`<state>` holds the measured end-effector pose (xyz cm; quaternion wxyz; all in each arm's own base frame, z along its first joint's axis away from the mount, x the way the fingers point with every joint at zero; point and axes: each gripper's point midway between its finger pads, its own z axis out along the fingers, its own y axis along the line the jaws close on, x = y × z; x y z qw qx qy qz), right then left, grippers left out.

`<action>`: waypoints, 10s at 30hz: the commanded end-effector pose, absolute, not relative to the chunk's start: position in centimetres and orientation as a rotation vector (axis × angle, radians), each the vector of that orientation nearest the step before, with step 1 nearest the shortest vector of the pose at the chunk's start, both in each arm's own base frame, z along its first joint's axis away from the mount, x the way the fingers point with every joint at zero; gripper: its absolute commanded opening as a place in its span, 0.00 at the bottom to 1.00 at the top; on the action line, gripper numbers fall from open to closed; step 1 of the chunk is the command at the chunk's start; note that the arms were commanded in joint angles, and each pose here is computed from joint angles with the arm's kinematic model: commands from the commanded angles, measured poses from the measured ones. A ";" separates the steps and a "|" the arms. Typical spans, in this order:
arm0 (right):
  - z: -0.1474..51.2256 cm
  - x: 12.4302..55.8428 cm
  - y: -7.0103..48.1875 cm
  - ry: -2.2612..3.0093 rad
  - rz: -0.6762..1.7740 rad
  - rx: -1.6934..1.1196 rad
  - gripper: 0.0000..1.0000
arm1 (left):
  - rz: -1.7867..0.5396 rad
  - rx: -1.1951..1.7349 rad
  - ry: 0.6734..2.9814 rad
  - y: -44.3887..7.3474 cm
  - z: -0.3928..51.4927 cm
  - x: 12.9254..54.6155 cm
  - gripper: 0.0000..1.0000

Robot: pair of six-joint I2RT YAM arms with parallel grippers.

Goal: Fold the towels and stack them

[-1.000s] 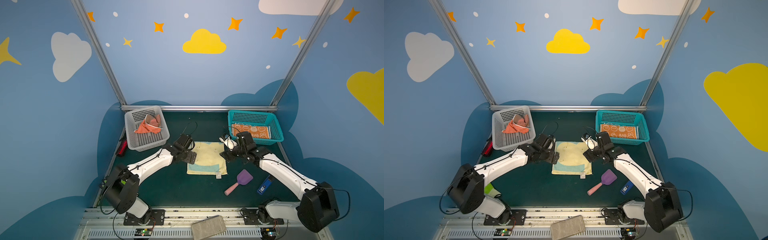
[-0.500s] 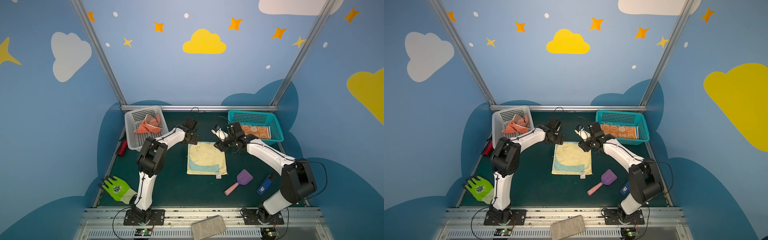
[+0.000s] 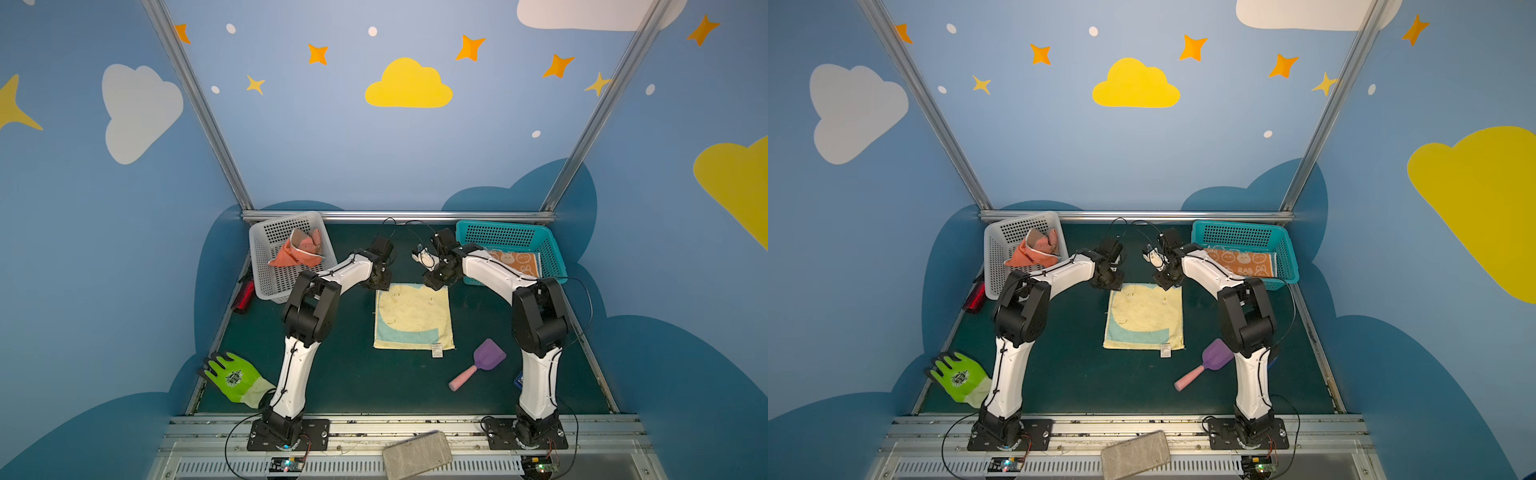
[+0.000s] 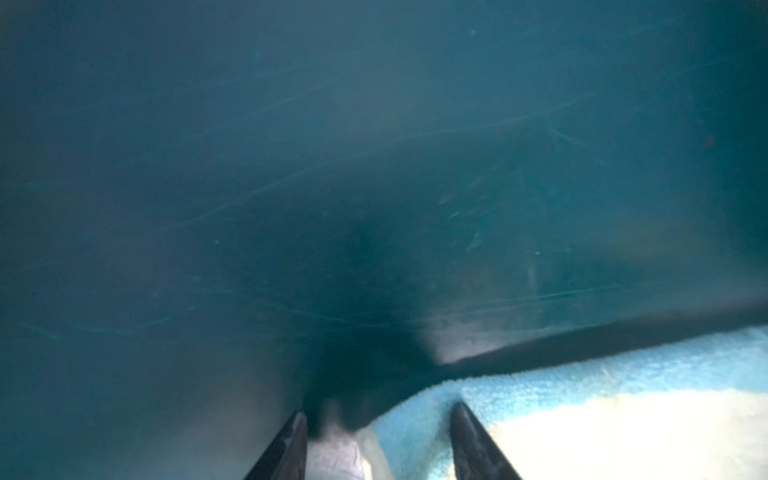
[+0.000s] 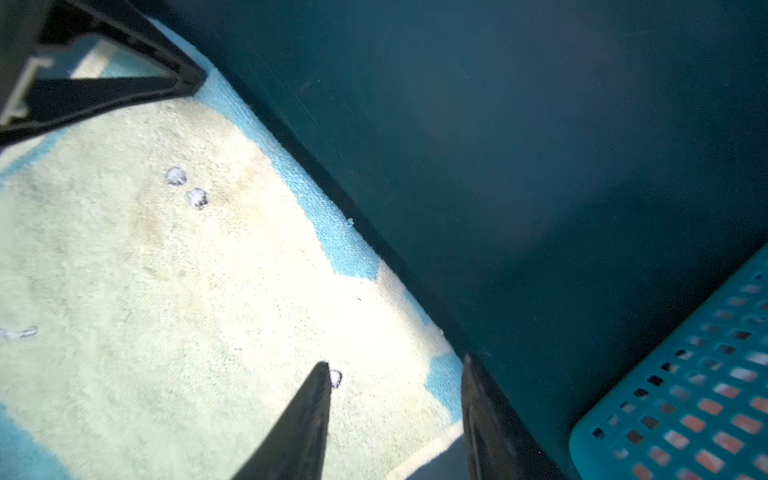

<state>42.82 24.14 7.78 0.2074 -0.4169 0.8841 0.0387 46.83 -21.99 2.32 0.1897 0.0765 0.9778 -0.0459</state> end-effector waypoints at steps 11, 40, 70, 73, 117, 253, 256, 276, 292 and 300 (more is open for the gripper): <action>7.9 43.7 23.5 2.441 0.050 -1.272 0.45 | -0.088 0.231 2.875 -21.5 -1.6 44.0 0.04; 1.7 44.8 24.0 2.483 0.175 -1.578 0.39 | 0.099 0.332 2.864 -17.3 0.7 40.9 0.04; 11.3 45.7 28.0 2.240 0.416 -1.369 0.00 | -0.038 0.285 2.572 -15.5 10.0 45.1 0.04; 11.6 44.3 27.9 2.215 0.450 -1.376 0.00 | -0.071 0.290 2.560 -15.7 10.1 43.9 0.04; 5.5 26.5 21.6 2.816 0.487 -1.126 0.30 | 0.006 0.333 2.675 -18.6 4.1 27.1 0.18; 16.8 51.9 -3.6 2.514 0.145 0.073 0.84 | -0.289 0.098 2.337 -17.3 10.6 31.1 1.00; 19.2 51.1 -0.9 2.440 0.111 -0.011 0.84 | -0.252 0.001 2.318 -15.2 12.1 32.3 1.00; 23.6 44.2 12.4 2.103 0.399 -0.143 0.87 | -0.126 -0.640 2.219 2.2 17.0 46.6 1.00; 19.0 36.6 19.3 2.180 0.373 -0.407 0.87 | -0.101 -0.810 2.428 6.8 7.6 57.2 0.89; 18.7 35.8 20.9 2.185 0.346 -0.465 0.87 | -0.171 -0.792 2.476 6.5 5.3 57.7 0.08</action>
